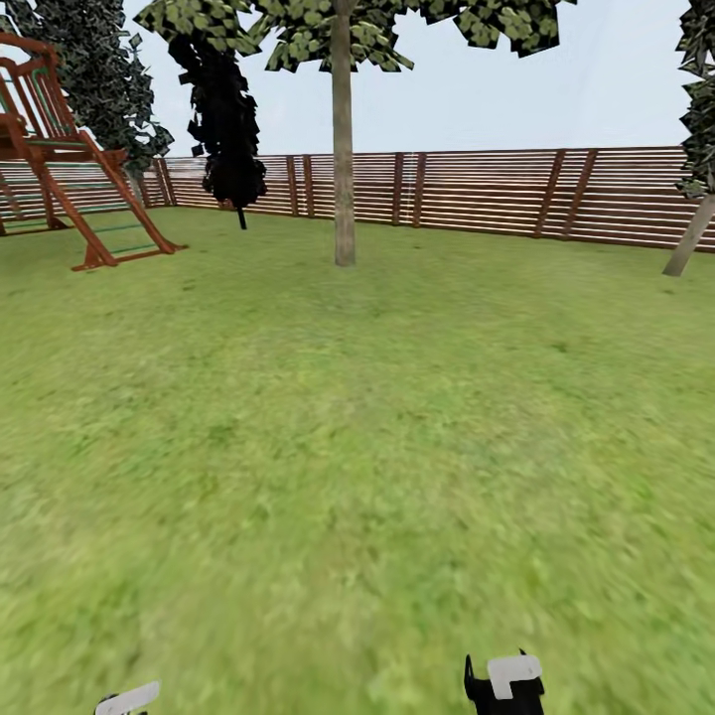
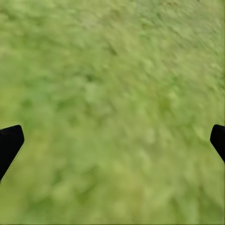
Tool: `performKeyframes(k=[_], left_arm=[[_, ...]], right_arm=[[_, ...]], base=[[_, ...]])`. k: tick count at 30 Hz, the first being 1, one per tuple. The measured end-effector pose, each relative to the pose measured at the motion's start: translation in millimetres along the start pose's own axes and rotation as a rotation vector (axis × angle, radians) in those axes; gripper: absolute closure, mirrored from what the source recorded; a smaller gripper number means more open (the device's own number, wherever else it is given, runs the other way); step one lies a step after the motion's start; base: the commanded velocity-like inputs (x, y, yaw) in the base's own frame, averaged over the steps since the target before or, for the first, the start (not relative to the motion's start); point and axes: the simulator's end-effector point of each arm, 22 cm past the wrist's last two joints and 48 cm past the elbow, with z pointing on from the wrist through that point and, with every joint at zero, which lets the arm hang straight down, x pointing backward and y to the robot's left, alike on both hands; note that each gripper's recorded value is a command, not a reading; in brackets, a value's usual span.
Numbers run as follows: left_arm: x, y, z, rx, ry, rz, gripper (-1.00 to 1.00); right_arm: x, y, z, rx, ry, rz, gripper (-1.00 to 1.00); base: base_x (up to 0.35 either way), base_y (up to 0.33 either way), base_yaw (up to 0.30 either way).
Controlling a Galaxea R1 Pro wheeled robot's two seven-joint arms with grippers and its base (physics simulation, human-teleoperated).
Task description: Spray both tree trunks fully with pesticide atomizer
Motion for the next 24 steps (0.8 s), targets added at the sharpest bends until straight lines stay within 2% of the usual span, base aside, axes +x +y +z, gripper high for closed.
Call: performKeyframes(k=[24], left_arm=[[0.2,0.0,0.0,0.000,0.001,0.000,1.00]], right_arm=[[0.0,0.0,0.0,0.000,0.000,0.000,-1.00]], base=[[0.345,0.000,0.000]])
